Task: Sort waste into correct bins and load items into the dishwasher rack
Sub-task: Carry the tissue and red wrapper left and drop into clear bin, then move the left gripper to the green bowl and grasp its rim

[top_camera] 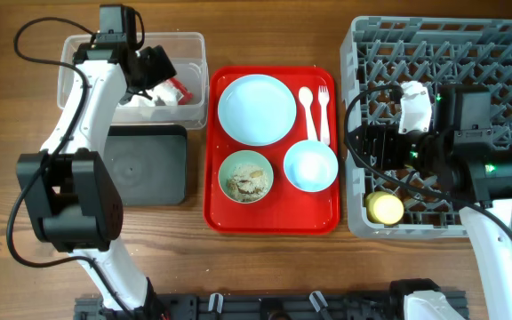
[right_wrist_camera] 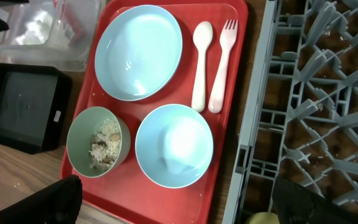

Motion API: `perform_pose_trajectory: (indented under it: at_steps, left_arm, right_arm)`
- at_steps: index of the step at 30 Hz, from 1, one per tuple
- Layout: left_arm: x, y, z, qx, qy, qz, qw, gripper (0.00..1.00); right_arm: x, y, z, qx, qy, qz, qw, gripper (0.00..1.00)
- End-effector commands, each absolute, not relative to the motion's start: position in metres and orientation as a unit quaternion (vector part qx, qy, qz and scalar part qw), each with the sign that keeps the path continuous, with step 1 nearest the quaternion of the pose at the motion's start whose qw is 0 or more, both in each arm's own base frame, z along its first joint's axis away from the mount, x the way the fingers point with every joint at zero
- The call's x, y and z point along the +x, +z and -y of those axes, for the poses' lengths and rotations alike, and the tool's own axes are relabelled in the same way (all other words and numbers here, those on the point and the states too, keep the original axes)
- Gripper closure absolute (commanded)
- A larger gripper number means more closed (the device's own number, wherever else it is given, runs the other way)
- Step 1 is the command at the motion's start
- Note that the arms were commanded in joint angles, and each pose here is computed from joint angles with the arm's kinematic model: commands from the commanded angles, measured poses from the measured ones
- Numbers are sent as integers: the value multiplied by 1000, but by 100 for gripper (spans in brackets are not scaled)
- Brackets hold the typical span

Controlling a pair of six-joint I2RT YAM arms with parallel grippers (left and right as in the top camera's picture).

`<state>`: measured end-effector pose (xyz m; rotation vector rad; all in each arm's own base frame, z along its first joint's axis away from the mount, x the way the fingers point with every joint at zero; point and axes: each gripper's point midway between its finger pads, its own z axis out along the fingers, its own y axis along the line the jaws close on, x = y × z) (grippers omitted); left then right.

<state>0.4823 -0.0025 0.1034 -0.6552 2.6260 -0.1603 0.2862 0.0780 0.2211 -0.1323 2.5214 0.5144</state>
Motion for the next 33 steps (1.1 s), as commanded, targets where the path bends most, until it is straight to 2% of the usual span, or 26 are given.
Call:
perform_pose_trajectory:
  at_steps: [1,7,14,21,27,33]
  left_arm:
    - [483,127,3,-222,-65,-943,239,5]
    - [469,180,38,-124,-132,-946,269,2]
    - [397,230,93,-56,-194,-952,229,0]
    - [339,221,144,9,-193,-970,146,1]
    - [315,206,184,47,-200,-972,117,4]
    - [292,172,223,56,-196,-975,94,19]
  right_arm:
    - [288,229,-84,-62,202,-935,286,0]
    - [289,230,-84,-63,202,-934,289,0]
    - [290,231,-84,-63,202,-933,292,0]
    - [291,231,-84,-63,202,-932,293,0]
    - [291,231,-84,-63,202,-932,293,0]
    - [291,231,-84,-63,202,-932,293,0]
